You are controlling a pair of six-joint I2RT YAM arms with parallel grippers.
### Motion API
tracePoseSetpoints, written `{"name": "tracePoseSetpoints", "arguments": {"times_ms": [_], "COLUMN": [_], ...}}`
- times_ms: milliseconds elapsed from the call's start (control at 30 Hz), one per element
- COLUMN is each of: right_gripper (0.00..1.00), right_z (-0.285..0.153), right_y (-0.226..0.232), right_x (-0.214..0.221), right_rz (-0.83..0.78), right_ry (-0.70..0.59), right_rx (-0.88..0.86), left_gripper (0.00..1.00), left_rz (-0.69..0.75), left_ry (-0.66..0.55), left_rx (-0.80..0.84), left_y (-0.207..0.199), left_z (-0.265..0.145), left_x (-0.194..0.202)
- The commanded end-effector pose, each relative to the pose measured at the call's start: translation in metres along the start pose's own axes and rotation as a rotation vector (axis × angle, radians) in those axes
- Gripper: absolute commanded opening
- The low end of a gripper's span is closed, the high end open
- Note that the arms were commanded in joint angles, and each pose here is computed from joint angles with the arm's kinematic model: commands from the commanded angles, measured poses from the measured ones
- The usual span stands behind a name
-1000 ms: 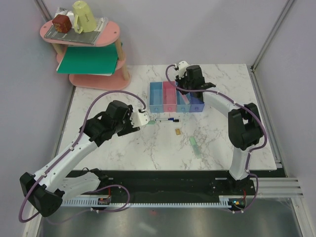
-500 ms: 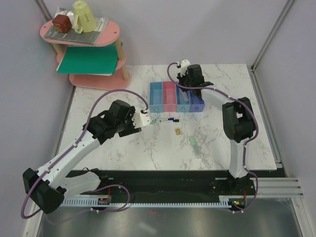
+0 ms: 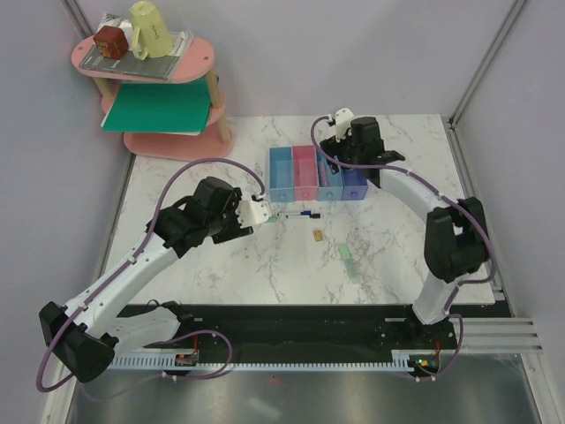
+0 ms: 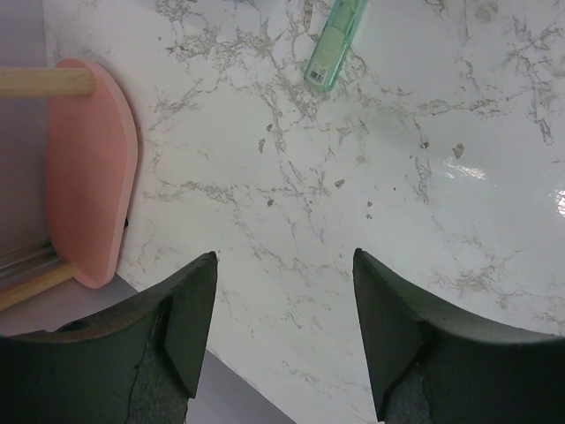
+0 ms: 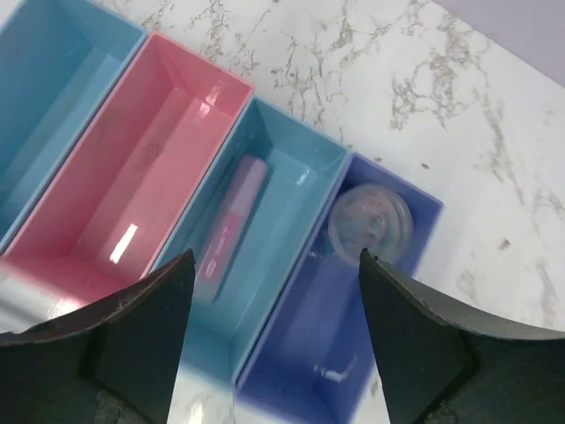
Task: Sort the stationery into containers
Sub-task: Place the pen in the storage box, then pick up the pen from the center of the board.
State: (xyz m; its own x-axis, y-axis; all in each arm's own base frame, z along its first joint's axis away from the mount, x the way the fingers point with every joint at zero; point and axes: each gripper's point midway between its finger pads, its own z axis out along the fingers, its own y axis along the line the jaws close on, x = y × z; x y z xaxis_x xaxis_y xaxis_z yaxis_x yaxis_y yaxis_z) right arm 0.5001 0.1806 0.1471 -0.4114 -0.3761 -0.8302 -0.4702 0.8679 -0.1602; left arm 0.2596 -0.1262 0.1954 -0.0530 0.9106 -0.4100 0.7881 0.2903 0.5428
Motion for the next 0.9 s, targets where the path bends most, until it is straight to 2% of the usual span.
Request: {"name": "tracePoseSetpoints", "arguments": {"times_ms": [0,33,100,167,200,267,367,600,867], "right_gripper": [0.8,0.79,0.78,0.77,0.77,0.76,0.76,0.73,0.73], "right_z": [-0.087,-0.093,-0.12,-0.133,-0.14,-0.15,-0.162,-0.167,-0.166], "right_y": [0.005,0.013,0.024,0.037,0.041,0.053,0.068,0.091,0.119], "right_x": [-0.017,0.009,0.028,0.075,0.085,0.127,0.164,0.189,0.202], "right_rz": [-0.018,-0.022,-0.038,-0.065,-0.081,-0.104,-0.103,-0.064,-0.148], "right_ry": [-0.042,0.011,0.051,0.163,0.183,0.31,0.468,0.583,0.657], "right_rx": [-0.024,-0.049,-0.089,-0.133,-0.151,-0.202,-0.288,-0.373,-0.417], "left_gripper": [0.7,0.7,0.7,0.71,0.71,0.71,0.72,0.7,0.69], "left_rz": [0.013,0.018,0.021,0.023,0.023,0.015,-0.044,-0.134,-0.026], "left_ry": [-0.05,-0.049,-0.059,-0.056,-0.045,-0.034,-0.008,-0.016,0.01], "left_rx": [-0.04,-0.042,-0.049,-0.05,-0.042,-0.04,-0.015,0.025,0.058], "left_y": [0.012,0.012,0.013,0.013,0.012,0.01,0.005,0.009,0.0], "left_z": [-0.02,-0.021,-0.025,-0.026,-0.023,-0.02,-0.005,0.045,0.11], "left_x": [-0.01,-0.01,-0.011,-0.011,-0.009,-0.007,-0.007,-0.033,-0.032]}}
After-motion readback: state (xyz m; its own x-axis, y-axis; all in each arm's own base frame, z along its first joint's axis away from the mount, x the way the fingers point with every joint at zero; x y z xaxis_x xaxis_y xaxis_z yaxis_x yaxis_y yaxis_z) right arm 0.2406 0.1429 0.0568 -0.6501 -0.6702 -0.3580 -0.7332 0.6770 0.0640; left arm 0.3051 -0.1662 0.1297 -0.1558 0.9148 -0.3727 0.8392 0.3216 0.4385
